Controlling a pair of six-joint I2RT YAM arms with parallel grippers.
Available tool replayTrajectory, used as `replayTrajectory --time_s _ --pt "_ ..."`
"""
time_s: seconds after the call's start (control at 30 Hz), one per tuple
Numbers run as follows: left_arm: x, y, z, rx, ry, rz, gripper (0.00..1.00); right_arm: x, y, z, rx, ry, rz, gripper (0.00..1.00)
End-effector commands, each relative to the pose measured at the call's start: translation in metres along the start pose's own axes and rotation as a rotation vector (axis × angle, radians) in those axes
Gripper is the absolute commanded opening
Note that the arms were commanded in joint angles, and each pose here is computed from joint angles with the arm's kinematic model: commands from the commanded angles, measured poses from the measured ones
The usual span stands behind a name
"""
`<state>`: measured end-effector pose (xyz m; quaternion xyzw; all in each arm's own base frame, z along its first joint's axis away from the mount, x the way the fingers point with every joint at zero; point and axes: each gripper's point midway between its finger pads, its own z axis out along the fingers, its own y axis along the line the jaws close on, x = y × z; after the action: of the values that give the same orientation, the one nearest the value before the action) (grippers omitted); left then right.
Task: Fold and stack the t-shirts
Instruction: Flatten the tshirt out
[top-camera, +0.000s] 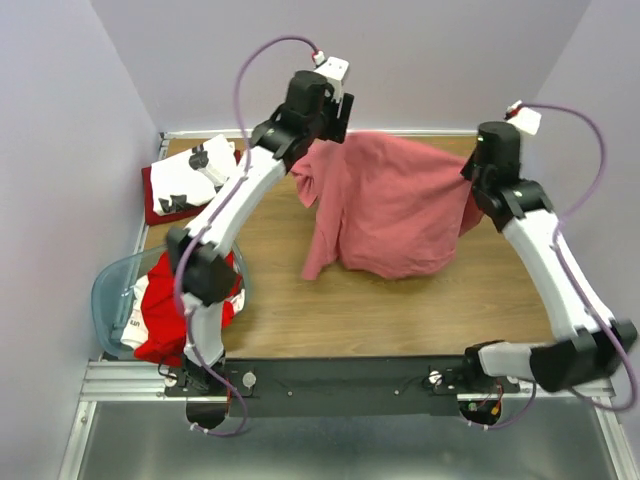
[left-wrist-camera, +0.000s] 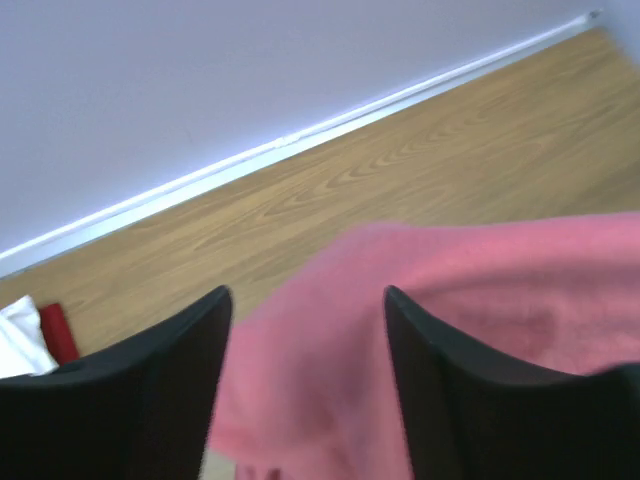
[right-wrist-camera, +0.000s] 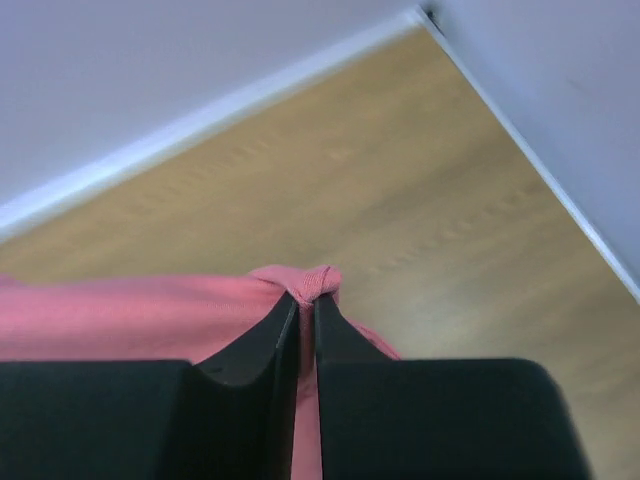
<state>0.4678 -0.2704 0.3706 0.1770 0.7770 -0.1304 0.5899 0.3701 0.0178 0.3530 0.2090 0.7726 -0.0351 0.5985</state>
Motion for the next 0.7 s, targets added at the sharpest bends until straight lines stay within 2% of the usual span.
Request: replayTrajectory --time_s 0.0,0.03,0.07,0.1,0.13,0.17,0.2,0.23,0.27,0.3,0.37,0.4,0.43,0.5,0.53,0.67 --pt "0.031 0.019 0.049 -0.084 0.124 -0.047 0.77 0.067 -0.039 0.061 0.206 0.145 -0.008 0.39" --pt "0.024 0.019 0.045 -0.089 0.134 -0.062 0.79 0.085 -0.044 0.077 0.222 0.195 -0.003 0.63" --pt "0.029 0.017 0.047 -0.096 0.148 -0.1 0.79 0.097 -0.038 0.083 0.194 0.236 -0.006 0.78" --pt "0.057 0.015 0.048 -0.1 0.215 -0.107 0.79 0.104 -0.036 0.087 0.18 0.26 -0.019 0.92" --pt "0.045 0.015 0.034 -0.098 0.175 -0.124 0.79 0.11 -0.034 0.087 0.167 0.28 -0.026 0.95" --pt "0.053 0.014 0.027 -0.097 0.183 -0.136 0.79 0.118 -0.031 0.088 0.148 0.305 -0.03 0.98" --pt "0.107 0.015 0.025 -0.111 0.289 -0.132 0.79 0.122 -0.031 0.087 0.139 0.315 -0.03 0.98" --pt "0.092 0.016 0.007 -0.106 0.226 -0.154 0.79 0.131 -0.033 0.085 0.137 0.337 -0.038 0.98" --pt "0.105 0.017 -0.001 -0.114 0.242 -0.178 0.79 0.136 -0.032 0.082 0.12 0.351 -0.035 0.98" --pt "0.135 0.017 -0.016 -0.118 0.29 -0.186 0.79 0.141 -0.032 0.08 0.112 0.365 -0.032 0.98" --pt "0.162 0.015 -0.032 -0.12 0.341 -0.212 0.79 0.168 -0.038 0.073 0.108 0.428 -0.032 0.99" --pt "0.196 0.015 -0.041 -0.134 0.41 -0.234 0.78 0.174 -0.04 0.069 0.11 0.44 -0.008 0.99" --pt "0.197 0.014 -0.053 -0.133 0.405 -0.258 0.78 0.182 -0.042 0.066 0.11 0.458 0.002 0.98" --pt "0.232 0.011 -0.066 -0.144 0.472 -0.298 0.78 0.205 -0.047 0.056 0.11 0.511 0.026 0.98" --pt "0.237 0.01 -0.072 -0.14 0.477 -0.309 0.77 0.211 -0.048 0.053 0.104 0.526 0.036 0.98" --pt "0.271 0.012 -0.079 -0.17 0.541 -0.323 0.77 0.227 -0.036 0.036 0.006 0.583 0.086 0.95"
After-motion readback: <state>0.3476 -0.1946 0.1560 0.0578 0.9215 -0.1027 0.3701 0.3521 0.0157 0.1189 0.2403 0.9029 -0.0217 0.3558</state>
